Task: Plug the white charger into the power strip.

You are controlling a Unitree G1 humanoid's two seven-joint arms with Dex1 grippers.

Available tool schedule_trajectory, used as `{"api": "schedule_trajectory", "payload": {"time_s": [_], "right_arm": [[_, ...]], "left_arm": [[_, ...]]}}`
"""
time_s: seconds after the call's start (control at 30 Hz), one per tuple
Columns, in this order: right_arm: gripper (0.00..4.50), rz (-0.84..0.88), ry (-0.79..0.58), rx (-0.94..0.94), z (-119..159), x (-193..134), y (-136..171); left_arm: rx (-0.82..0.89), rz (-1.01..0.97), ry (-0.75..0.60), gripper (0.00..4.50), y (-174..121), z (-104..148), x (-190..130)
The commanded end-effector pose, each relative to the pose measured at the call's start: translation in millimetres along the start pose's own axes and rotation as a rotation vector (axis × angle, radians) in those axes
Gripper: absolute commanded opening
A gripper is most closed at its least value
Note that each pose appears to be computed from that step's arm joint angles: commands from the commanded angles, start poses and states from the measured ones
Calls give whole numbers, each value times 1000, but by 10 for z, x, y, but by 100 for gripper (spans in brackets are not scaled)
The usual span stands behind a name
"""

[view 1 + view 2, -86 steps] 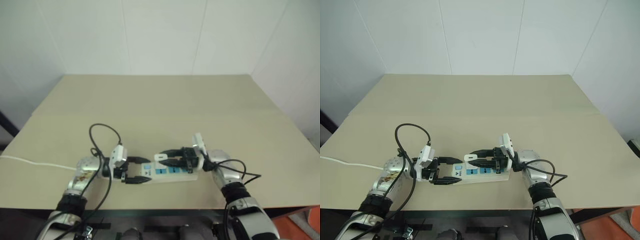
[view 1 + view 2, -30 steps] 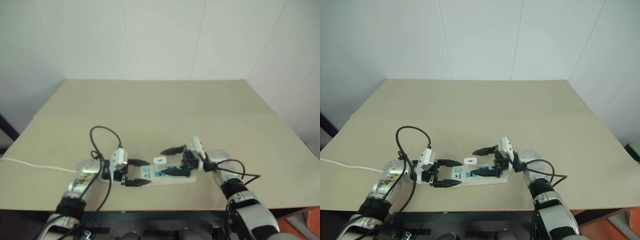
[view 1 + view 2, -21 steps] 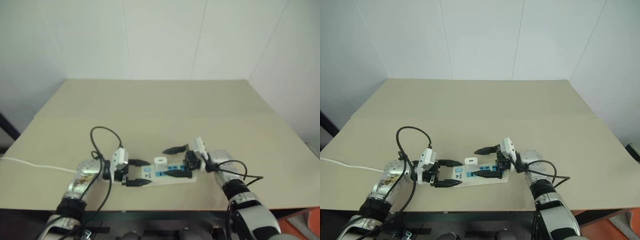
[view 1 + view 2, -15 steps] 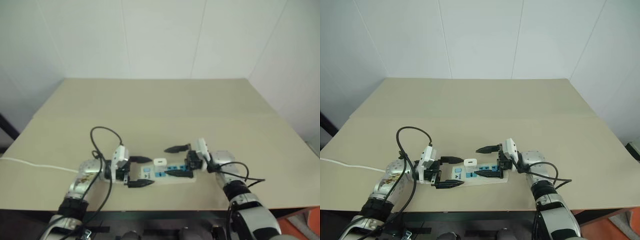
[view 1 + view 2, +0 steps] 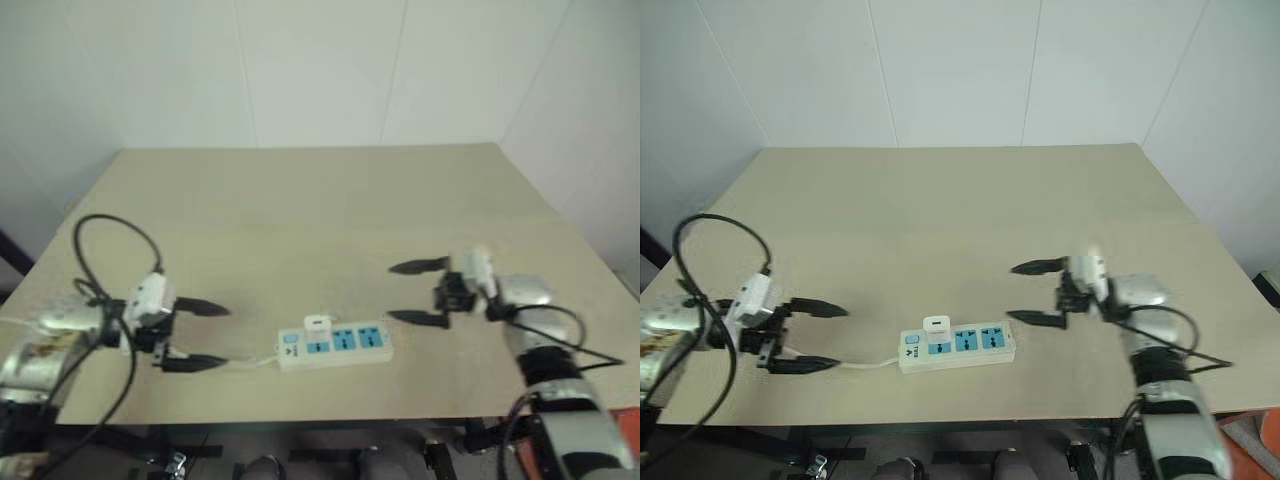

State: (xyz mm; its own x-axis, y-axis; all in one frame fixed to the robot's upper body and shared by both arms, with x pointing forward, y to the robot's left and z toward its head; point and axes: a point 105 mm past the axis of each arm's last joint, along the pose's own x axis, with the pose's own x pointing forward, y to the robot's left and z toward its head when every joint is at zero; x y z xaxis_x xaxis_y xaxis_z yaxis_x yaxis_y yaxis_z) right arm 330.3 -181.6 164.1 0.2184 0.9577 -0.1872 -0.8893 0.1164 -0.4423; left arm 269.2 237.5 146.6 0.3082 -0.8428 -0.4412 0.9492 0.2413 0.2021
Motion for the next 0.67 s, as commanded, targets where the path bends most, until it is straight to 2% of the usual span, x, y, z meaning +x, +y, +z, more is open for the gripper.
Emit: {"api": "schedule_trajectory", "payload": {"time_s": [0.03,0.27,0.67], "right_arm": [[450,135,240,-46,9,-240,75],[450,148,279,-17,212,-451,196],[450,62,278,7,200,-567,277]], "left_arm": [[72,95,43,449,114,-31,-213],[69,131,-2,449,61,-51,-185],[52,156,-38,449,-53,-72,-87]]}}
